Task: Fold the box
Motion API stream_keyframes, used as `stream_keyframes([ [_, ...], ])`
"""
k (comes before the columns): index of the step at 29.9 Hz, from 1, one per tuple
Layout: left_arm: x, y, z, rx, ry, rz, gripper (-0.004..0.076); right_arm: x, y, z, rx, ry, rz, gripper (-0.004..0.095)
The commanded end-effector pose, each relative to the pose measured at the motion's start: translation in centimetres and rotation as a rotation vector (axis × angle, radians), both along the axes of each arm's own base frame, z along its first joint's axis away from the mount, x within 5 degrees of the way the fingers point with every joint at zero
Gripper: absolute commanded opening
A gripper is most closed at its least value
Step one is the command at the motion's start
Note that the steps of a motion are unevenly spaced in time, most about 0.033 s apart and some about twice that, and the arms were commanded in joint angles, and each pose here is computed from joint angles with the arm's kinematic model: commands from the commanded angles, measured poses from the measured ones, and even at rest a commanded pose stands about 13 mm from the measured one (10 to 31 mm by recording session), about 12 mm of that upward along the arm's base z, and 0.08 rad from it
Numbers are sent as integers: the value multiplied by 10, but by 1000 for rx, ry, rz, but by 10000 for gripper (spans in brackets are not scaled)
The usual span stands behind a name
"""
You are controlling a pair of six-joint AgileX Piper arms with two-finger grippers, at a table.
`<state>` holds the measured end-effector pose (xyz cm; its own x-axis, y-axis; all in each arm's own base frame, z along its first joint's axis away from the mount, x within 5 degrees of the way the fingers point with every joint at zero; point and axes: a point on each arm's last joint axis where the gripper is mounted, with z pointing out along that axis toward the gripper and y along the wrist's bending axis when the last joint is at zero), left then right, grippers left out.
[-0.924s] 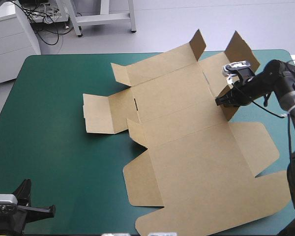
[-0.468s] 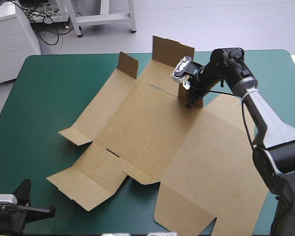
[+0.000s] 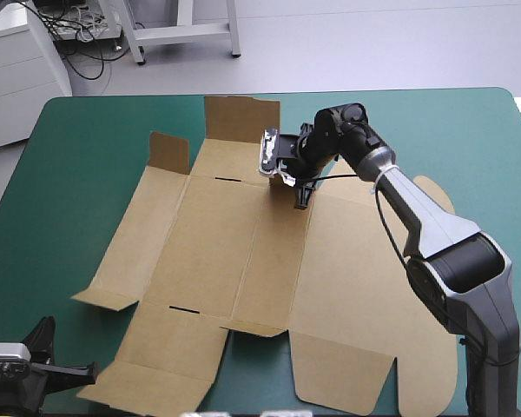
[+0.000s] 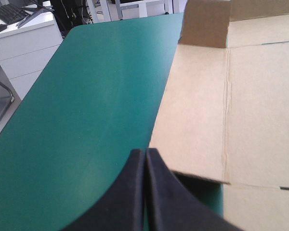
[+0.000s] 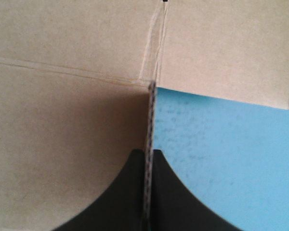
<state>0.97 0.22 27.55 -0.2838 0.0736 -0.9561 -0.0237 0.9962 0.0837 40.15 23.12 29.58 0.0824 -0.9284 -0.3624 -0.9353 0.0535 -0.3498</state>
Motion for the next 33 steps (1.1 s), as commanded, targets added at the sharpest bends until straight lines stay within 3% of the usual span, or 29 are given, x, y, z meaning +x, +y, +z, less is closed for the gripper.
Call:
stream_keyframes([
  [1,-2,0,12,-10,-104,-2,-32,-7,9,40,50,-203,130,-23],
  [6,-2,0,12,-10,-104,-2,-32,-7,22,37,152,-203,155,-23],
  [14,-2,0,12,-10,-104,-2,-32,0,25,24,185,-154,77,1],
  [17,-2,0,12,-10,-104,-2,-32,1,24,25,204,-122,-9,120],
  [21,-2,0,12,-10,-104,-2,-32,3,21,25,195,-122,-54,369],
  [24,-2,0,12,-10,-104,-2,-32,4,21,29,235,-121,-103,554],
  [26,-2,0,12,-10,-104,-2,-32,3,21,37,268,-113,-143,619],
  [30,-2,0,12,-10,-104,-2,-32,-5,18,62,332,-62,-229,628],
  [33,-2,0,12,-10,-104,-2,-32,-10,13,80,378,-32,-329,542],
])
